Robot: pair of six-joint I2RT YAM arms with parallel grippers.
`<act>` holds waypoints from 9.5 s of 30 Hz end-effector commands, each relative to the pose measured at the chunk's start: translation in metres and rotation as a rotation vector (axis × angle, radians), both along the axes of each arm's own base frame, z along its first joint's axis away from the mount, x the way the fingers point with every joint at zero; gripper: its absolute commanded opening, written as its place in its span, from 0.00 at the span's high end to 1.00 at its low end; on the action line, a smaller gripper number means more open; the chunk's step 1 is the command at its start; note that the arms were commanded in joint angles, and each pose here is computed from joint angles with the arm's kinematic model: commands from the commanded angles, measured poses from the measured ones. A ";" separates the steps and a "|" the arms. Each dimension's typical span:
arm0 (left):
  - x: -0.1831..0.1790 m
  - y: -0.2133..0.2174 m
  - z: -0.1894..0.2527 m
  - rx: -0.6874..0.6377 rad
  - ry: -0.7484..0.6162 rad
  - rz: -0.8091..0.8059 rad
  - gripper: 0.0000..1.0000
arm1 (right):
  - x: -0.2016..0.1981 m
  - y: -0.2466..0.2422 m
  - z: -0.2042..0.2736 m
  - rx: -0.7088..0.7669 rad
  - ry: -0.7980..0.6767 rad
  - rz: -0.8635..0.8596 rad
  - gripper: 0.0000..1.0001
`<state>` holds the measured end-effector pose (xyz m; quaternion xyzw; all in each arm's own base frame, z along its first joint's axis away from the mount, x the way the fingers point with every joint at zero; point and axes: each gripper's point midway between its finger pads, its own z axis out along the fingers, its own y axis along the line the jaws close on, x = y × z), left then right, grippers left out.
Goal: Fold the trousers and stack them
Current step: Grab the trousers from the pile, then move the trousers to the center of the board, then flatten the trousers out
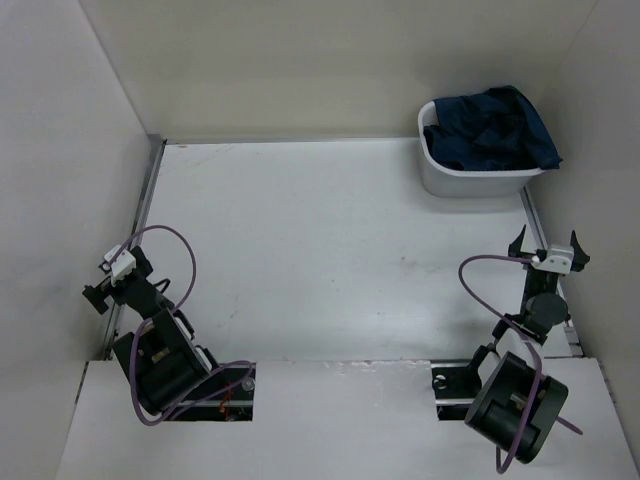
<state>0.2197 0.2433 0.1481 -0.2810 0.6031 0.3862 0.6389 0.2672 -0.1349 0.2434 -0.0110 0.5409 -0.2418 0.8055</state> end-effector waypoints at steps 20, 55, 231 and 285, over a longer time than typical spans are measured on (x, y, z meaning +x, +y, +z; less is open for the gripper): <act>0.144 -0.125 0.184 0.309 0.010 -0.562 0.00 | 0.137 0.116 0.166 -0.071 0.117 0.353 0.00; 0.211 -0.323 0.058 -0.413 0.597 -1.290 0.00 | 0.342 -0.035 -0.016 0.764 0.503 -0.330 0.95; 0.051 -0.045 -0.056 -0.079 1.503 -0.845 1.00 | -0.040 0.191 -0.057 1.302 0.870 0.179 0.94; 0.100 -0.091 -0.058 -0.112 1.428 -0.893 0.97 | 0.303 0.184 -0.045 0.596 0.736 -0.044 0.92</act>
